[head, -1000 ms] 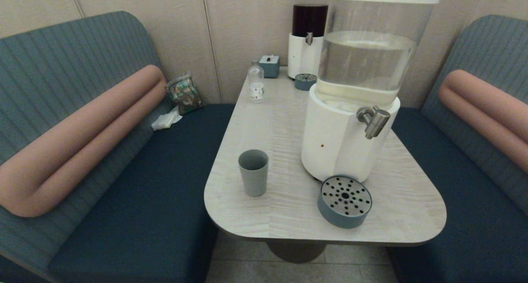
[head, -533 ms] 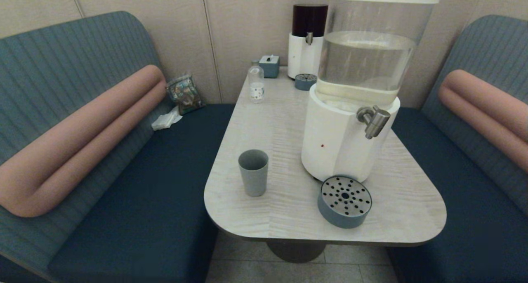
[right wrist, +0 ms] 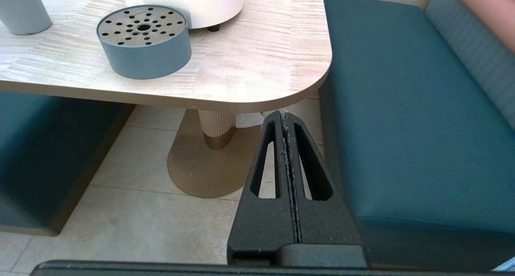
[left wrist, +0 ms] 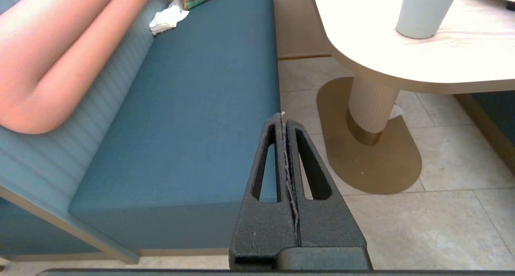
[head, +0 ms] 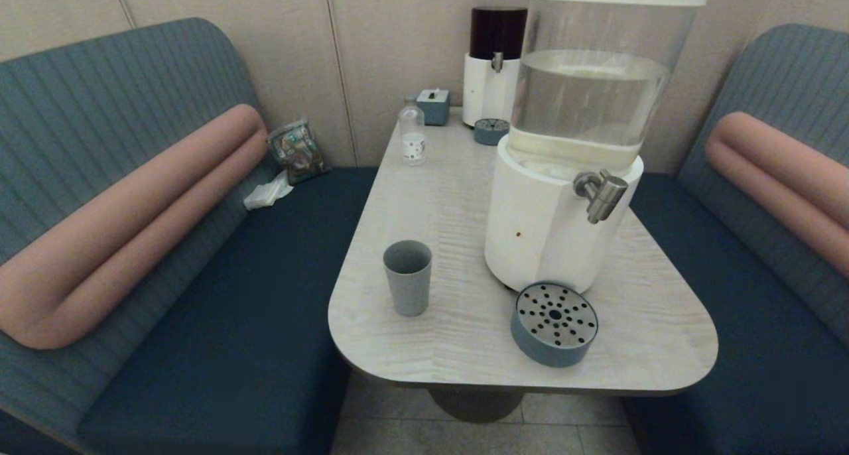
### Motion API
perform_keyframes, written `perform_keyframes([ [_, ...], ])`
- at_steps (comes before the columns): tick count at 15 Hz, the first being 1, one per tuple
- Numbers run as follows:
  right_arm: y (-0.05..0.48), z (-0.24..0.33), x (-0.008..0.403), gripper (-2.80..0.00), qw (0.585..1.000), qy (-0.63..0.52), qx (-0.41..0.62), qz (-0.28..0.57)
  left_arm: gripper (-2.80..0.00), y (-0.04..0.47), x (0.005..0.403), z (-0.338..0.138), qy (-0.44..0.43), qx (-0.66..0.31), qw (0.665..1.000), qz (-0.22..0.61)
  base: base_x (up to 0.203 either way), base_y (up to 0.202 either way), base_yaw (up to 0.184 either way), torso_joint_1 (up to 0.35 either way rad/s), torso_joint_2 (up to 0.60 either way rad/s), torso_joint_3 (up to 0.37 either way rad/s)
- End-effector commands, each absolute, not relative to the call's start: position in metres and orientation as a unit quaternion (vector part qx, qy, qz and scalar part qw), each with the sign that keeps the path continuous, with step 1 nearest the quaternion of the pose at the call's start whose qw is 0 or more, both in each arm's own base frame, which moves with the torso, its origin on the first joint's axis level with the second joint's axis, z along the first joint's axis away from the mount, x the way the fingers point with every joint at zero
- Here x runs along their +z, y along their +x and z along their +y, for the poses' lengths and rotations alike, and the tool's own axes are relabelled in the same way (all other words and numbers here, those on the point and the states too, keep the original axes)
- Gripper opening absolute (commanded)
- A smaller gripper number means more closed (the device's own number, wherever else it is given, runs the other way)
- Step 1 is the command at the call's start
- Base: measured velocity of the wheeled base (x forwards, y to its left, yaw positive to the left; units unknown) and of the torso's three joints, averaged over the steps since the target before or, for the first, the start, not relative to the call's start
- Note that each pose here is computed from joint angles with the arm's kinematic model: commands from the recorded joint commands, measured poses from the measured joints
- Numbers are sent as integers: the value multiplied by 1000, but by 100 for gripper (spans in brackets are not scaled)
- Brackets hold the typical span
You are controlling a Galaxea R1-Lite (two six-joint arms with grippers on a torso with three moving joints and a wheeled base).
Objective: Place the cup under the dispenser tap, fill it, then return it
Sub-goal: Pick up the cup
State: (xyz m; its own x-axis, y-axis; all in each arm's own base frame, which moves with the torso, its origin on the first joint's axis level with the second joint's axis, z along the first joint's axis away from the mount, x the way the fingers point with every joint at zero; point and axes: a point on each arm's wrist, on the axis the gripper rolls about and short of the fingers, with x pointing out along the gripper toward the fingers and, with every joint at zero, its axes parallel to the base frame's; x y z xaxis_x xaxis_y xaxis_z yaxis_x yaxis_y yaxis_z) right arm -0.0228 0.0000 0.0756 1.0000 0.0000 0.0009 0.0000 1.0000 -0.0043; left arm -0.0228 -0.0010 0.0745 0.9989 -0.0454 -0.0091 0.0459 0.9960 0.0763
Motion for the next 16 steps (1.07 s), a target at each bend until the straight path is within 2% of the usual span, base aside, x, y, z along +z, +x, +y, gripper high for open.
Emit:
perform_keyframes([
  [1, -23, 0, 76, -280, 1000, -2, 0, -1, -280, -23, 75, -1, 39, -22, 999, 4, 0, 0, 0, 0, 0, 0],
  [16, -23, 0, 76, -280, 1000, -2, 0, -1, -280, -23, 75, -1, 42, -23, 999, 4, 0, 0, 0, 0, 0, 0],
])
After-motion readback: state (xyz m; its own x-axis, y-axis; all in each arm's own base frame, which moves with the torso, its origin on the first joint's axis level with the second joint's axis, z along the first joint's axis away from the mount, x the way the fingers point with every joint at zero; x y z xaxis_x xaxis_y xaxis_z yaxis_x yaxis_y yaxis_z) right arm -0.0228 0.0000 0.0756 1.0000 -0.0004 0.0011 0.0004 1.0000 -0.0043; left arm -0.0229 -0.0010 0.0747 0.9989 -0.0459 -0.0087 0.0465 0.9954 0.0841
